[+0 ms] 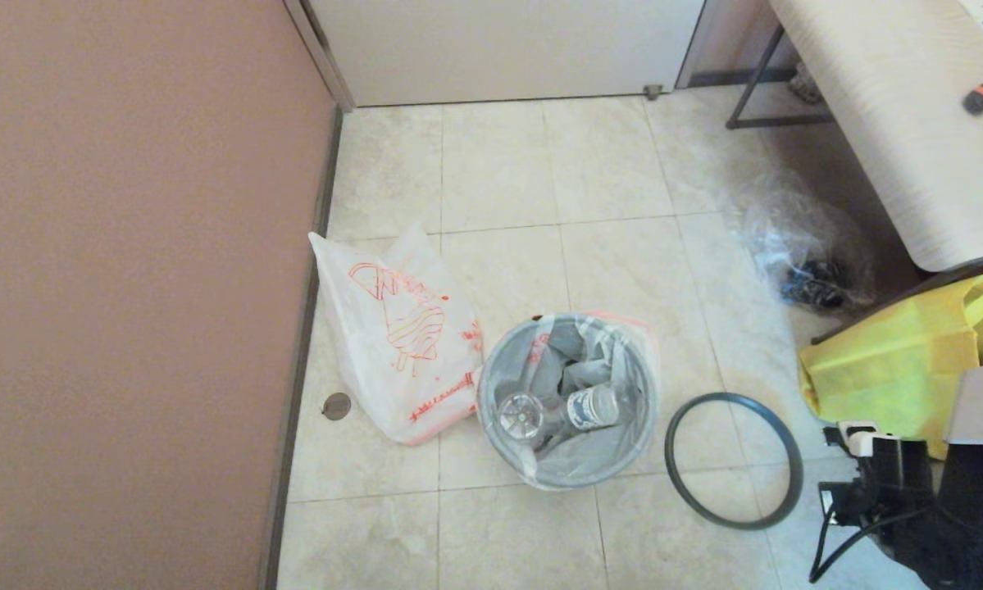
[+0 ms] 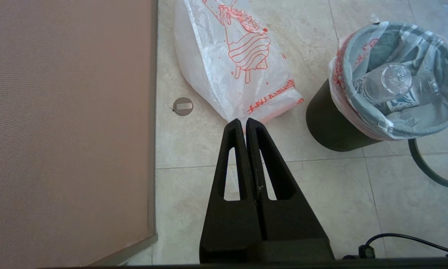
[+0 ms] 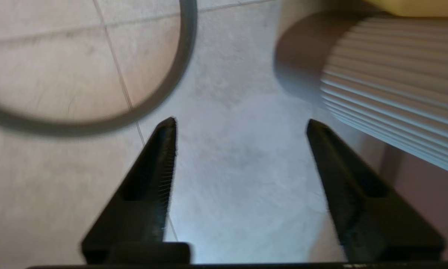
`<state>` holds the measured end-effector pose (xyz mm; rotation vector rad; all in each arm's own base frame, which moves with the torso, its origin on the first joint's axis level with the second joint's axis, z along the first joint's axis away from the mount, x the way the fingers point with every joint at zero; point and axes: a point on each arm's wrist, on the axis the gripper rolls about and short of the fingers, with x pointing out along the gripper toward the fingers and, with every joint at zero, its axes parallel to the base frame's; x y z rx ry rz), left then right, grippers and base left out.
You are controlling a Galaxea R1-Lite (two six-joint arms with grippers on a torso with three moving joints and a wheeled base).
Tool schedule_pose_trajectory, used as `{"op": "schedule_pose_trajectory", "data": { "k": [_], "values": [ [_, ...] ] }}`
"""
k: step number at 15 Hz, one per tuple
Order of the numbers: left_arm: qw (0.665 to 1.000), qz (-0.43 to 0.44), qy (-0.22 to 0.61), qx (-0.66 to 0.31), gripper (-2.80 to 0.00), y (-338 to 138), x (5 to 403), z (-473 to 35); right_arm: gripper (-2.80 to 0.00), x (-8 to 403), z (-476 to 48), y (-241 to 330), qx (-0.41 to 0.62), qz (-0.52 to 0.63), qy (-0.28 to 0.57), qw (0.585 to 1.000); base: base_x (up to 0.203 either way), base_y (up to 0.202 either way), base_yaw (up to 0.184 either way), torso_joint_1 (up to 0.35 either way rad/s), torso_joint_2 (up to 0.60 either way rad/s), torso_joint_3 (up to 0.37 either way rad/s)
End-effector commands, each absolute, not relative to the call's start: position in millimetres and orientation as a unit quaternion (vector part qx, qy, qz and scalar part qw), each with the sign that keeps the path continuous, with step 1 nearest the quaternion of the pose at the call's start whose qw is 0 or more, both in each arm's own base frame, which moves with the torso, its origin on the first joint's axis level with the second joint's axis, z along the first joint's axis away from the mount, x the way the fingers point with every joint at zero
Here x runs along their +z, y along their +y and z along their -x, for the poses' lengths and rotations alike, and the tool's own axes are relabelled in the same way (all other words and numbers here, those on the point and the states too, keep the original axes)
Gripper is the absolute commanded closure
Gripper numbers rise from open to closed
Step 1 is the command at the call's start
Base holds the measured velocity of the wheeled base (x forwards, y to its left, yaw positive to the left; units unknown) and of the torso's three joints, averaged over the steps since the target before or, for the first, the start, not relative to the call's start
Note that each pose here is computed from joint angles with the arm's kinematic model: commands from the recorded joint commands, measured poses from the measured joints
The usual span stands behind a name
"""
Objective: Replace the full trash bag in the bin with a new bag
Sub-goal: Place the trash bag on the floor
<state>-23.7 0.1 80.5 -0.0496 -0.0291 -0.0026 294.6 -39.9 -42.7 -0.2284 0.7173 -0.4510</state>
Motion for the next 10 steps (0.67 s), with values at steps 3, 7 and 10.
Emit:
{"op": "schedule_pose_trajectory", "data": {
  "k": [3, 7, 10],
  "values": [
    [1.0, 0.025, -0.015, -0.001, 0.0, 0.1, 80.7, 23.8, -2.8, -18.0, -253.4, -36.5, -0.222, 0.112, 0.322, 0.913, 0.0, 0.0, 0.0, 0.0, 0.0, 0.0],
    [1.0, 0.025, -0.015, -0.001, 0.0, 0.1, 80.6, 23.7, 0.0, -6.8, -243.9, -18.7, -0.171, 0.116, 0.294, 0.933, 0.0, 0.0, 0.0, 0.0, 0.0, 0.0],
    [1.0, 0.025, -0.015, -0.001, 0.0, 0.1, 80.8, 23.8, 0.0, 0.6, -269.7, -2.5, -0.127, 0.1, 0.24, 0.957, 0.0, 0.0, 0.0, 0.0, 0.0, 0.0]
  ]
}}
